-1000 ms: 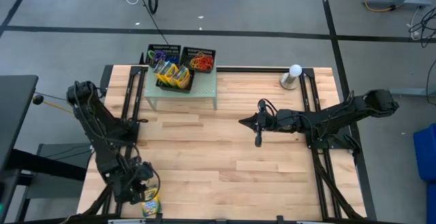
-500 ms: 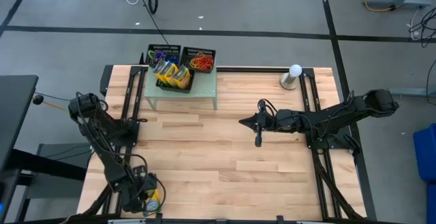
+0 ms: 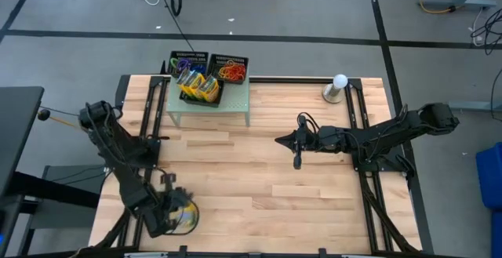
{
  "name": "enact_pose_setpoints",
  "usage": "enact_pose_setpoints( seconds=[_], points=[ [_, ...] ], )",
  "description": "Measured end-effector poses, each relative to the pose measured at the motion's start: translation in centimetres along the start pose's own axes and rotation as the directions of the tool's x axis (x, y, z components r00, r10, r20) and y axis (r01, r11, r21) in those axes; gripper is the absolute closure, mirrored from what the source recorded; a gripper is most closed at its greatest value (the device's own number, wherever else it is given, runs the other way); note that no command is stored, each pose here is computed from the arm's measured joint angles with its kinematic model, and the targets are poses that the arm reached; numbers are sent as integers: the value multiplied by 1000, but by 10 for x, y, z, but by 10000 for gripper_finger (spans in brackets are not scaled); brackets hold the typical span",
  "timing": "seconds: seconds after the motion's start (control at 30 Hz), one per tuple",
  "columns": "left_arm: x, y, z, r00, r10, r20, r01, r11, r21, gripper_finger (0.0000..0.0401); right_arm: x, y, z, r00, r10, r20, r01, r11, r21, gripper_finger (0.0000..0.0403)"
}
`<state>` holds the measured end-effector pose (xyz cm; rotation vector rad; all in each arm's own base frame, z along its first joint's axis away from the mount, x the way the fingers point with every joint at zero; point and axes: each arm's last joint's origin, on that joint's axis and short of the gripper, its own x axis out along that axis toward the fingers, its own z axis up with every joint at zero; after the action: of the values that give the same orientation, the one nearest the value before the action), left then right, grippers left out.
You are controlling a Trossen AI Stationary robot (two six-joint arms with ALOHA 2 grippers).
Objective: Pick & Place Office Desk Supplies
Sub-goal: Put the yellow crayon box into the bottom black bin
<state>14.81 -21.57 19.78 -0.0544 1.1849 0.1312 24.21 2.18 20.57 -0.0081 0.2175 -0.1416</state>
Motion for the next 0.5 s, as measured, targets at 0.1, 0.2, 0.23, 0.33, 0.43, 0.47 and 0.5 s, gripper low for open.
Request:
enact_pose_setpoints(
  seconds=[0.1,0.2,0.23,0.33,0.43,0.47,0.5],
  points=[
    [-7,13,23,982,140,128,-143,990,19,395,4,1,-2,1000,0,11,0,1000,10,392],
    [-3,30,42,943,268,197,-274,962,7,396,14,3,-6,999,5,37,-6,1000,24,392],
    [-1,35,48,930,299,213,-305,952,-1,396,18,4,-10,999,6,39,-7,1000,24,391],
    [5,52,67,879,397,263,-402,915,-38,396,33,5,-21,998,34,48,-36,998,44,391],
    [9,67,83,821,481,309,-484,872,-72,396,53,5,-29,998,48,29,-51,994,99,376],
    [10,71,88,805,503,316,-507,859,-75,396,60,5,-32,998,53,16,-54,992,112,366],
    [10,75,93,791,519,325,-525,848,-76,396,68,5,-34,998,60,2,-60,991,123,355]
  ],
)
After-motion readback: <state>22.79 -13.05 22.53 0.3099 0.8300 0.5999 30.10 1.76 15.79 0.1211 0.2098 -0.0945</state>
